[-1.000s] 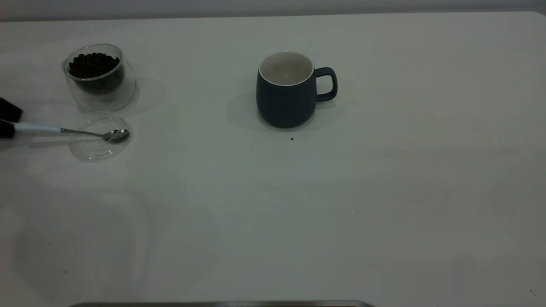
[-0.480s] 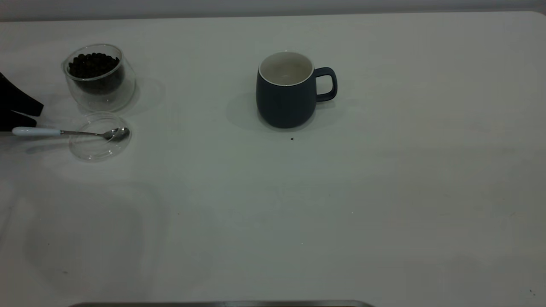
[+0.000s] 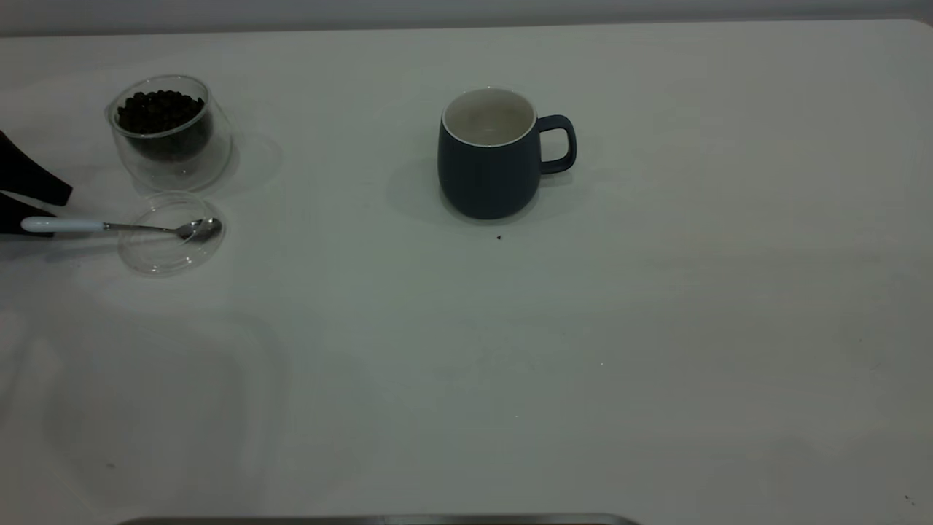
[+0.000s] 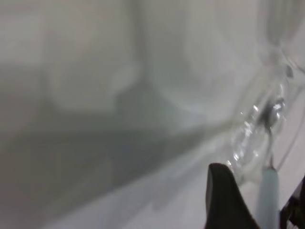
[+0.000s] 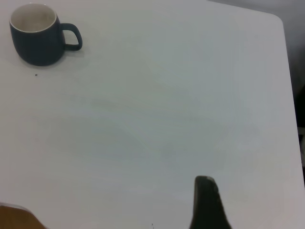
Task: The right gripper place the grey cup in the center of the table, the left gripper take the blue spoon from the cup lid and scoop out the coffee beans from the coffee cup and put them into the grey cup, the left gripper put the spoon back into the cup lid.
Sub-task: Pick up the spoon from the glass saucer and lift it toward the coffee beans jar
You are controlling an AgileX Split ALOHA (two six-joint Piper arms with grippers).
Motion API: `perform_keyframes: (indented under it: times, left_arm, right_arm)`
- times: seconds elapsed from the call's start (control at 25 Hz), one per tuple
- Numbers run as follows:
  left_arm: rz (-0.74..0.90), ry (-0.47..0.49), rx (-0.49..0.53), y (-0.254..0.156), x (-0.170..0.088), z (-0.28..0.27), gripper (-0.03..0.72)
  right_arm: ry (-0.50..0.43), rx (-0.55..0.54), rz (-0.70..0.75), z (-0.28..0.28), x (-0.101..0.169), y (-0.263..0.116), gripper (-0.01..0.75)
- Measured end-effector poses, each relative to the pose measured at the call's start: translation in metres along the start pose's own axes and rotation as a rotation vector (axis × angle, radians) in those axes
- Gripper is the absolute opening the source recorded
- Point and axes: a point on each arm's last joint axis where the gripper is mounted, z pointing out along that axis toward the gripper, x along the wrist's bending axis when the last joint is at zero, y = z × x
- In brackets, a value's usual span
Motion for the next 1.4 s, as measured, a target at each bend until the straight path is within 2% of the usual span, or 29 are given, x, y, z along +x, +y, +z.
perform_keyframes:
  times: [0.48,0.8,0.92,1.2,1.4]
  left_arm:
    - [0.122,-0.032,0.077,-0.02,-0.013,0.02,0.445]
    - [0.137,-0.085,0.012,-0.014,-0.019,0.022,0.439]
    - [0.135,-0.09,0.005,-0.013,-0.02,0.022,0.394]
    - [0.135,-0.092,0.004,-0.013,-0.02,0.022,0.161]
    - [0.129,-0.11,-0.011,-0.012,-0.022,0.022,0.137]
  right_arm:
    - [0.0,0.0,0.0,0.0,0.0,0.0,0.459]
    - [0.0,0.0,0.0,0.0,0.0,0.0,0.459]
    - [0.0,0.0,0.0,0.0,0.0,0.0,0.459]
    - [0.0,0.0,0.0,0.0,0.0,0.0,0.459]
    - [0.0,0.0,0.0,0.0,0.0,0.0,0.459]
